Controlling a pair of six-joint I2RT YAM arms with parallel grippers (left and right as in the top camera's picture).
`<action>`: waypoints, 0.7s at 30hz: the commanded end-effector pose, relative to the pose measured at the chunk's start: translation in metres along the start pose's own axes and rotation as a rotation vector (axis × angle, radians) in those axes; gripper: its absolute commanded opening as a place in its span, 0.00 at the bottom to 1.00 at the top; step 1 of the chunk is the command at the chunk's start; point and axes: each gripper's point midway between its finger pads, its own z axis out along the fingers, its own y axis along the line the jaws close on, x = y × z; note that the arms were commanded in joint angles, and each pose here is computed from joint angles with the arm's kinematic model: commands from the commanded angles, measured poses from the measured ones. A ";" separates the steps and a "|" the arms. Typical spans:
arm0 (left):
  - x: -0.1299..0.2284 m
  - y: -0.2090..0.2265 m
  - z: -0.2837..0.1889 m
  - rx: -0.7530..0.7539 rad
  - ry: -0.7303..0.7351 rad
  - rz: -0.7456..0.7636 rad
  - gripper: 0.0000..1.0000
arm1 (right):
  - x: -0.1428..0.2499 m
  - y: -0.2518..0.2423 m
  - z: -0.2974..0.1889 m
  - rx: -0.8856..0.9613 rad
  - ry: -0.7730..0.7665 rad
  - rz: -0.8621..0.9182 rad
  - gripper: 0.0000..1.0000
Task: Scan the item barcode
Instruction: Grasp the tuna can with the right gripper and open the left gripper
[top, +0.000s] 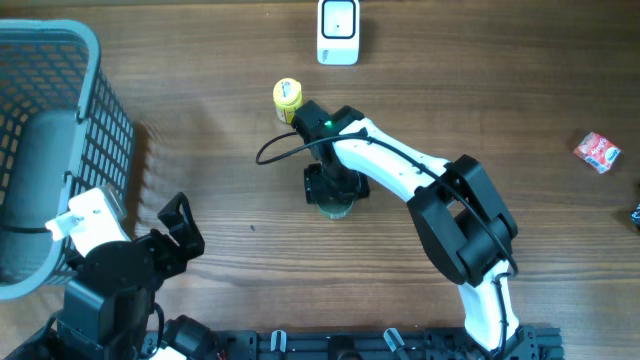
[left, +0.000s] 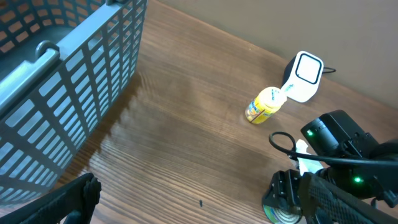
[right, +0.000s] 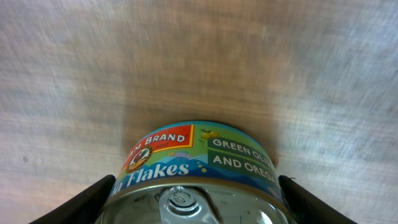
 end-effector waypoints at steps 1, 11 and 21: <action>0.000 0.005 0.002 -0.031 -0.008 0.020 1.00 | 0.023 0.003 0.008 -0.040 0.120 0.017 0.64; 0.000 0.005 0.002 -0.030 -0.008 0.015 1.00 | 0.061 0.017 -0.031 -0.210 0.380 0.092 0.61; 0.000 0.005 0.002 -0.030 -0.008 0.015 1.00 | 0.065 0.054 -0.084 -0.575 0.568 0.218 0.59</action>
